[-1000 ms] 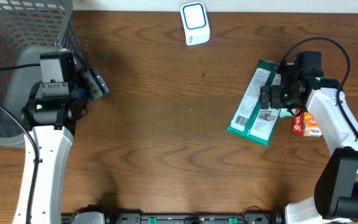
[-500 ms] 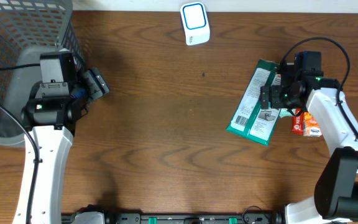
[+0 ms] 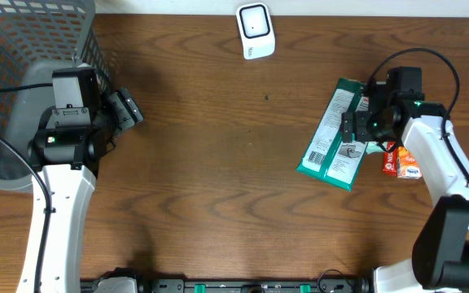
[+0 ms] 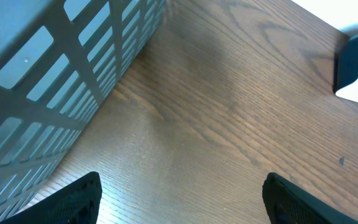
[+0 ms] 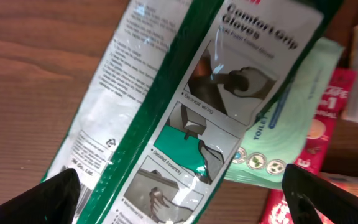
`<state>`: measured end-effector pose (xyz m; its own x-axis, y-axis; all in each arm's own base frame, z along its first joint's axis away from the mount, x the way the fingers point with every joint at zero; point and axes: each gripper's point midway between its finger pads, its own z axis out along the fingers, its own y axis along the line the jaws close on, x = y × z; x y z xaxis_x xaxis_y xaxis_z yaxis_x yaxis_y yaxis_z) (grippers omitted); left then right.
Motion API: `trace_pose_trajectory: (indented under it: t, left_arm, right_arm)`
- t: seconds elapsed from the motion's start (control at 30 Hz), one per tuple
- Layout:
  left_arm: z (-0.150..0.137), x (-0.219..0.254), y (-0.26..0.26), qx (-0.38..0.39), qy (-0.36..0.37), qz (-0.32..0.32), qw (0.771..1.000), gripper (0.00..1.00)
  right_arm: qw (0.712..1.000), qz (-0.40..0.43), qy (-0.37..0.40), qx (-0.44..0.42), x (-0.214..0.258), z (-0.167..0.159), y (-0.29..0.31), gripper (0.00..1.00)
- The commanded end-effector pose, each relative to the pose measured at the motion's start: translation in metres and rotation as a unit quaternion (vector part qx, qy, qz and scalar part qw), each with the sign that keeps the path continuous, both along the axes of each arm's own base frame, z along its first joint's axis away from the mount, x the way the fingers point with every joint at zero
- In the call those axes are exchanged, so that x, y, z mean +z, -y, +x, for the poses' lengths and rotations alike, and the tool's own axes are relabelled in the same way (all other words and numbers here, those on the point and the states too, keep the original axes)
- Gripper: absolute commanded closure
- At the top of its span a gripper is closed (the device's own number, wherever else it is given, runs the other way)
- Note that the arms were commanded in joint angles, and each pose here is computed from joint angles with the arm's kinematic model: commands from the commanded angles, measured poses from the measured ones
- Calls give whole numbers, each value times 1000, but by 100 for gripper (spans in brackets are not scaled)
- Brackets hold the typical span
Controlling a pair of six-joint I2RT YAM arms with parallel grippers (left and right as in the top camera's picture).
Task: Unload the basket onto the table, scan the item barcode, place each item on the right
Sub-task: 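Open the right gripper and release the gloves pack onto the pile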
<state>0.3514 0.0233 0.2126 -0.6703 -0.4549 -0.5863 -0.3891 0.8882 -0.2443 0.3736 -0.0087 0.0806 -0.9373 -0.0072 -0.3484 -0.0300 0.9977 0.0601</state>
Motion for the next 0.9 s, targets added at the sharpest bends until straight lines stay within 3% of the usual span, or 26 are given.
trace_pose_trajectory:
  t: [0.0, 0.13, 0.63, 0.77, 0.87]
  left_arm:
    - [0, 3, -5, 8, 3, 6, 1000, 16]
    - [0, 3, -5, 8, 3, 6, 1000, 16]
    - [0, 3, -5, 8, 3, 6, 1000, 16]
    - [0, 3, -5, 8, 3, 6, 1000, 16]
    - [0, 3, -5, 8, 3, 6, 1000, 16]
  right_arm:
    - [999, -14, 50, -10, 36, 1, 4, 1]
    - [993, -80, 82, -40, 64, -5, 27, 1]
    - [973, -87, 212, 10, 164, -46, -12, 1]
    - [955, -76, 285, 25, 203, -52, -23, 1]
    - [925, -44, 376, 39, 250, -55, -35, 1]
